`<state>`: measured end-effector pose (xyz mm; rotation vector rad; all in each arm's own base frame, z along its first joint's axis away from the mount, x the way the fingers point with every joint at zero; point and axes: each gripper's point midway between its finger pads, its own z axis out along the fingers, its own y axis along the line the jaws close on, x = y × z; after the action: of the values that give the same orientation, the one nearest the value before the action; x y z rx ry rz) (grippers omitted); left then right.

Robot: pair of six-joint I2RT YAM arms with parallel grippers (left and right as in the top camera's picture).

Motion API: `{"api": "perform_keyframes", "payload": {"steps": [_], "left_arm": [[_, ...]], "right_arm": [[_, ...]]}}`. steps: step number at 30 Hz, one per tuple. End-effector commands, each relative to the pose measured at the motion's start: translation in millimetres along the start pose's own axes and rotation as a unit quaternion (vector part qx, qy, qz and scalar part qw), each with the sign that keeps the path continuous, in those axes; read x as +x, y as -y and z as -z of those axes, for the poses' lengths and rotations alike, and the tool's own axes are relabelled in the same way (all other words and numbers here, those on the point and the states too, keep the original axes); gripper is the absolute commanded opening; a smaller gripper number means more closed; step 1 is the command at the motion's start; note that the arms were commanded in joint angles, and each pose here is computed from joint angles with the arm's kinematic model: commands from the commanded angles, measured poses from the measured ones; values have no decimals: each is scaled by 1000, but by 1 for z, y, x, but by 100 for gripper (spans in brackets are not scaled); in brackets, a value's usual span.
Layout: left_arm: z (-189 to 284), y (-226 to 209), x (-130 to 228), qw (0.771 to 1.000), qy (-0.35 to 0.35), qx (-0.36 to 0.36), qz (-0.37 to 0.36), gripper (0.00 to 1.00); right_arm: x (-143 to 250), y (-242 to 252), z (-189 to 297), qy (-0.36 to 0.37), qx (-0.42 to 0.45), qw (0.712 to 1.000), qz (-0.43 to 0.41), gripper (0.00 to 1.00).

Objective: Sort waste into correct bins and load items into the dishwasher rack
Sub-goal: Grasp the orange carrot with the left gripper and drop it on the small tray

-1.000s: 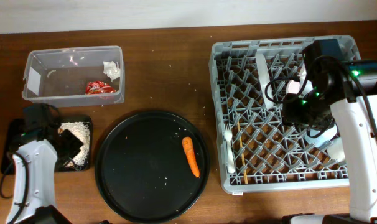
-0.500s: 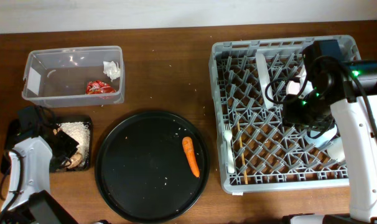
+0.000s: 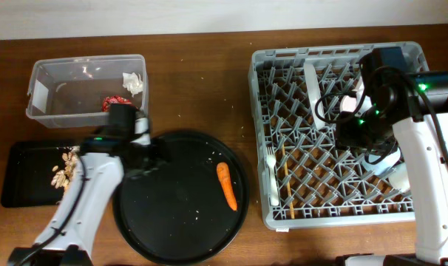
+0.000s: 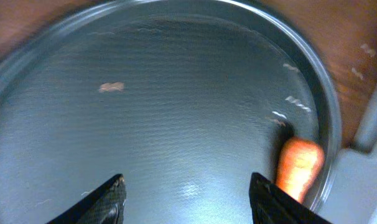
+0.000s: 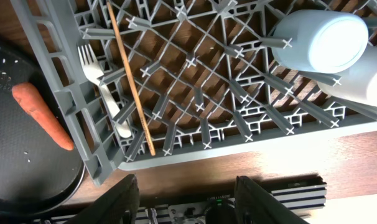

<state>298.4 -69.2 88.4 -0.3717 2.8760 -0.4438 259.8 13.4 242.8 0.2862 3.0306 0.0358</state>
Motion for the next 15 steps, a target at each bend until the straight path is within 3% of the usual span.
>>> {"api": "perform_keyframes", "payload": {"steps": [1,8,12,14,15], "left_arm": [[-15,57,19,998,-12,30,-54,67],[-91,117,70,993,-76,35,-82,70],[-114,115,88,990,-105,15,-88,70],[-123,110,97,989,-120,2,-88,64],[-125,109,99,988,-123,-1,-89,51]], "right_arm": [[2,1,4,7,-4,1000,-3,53],[2,1,4,7,-4,1000,-3,53],[2,1,4,7,-4,1000,-3,53],[2,1,4,7,-4,1000,-3,53],[2,1,4,7,-4,1000,-3,53]]}}
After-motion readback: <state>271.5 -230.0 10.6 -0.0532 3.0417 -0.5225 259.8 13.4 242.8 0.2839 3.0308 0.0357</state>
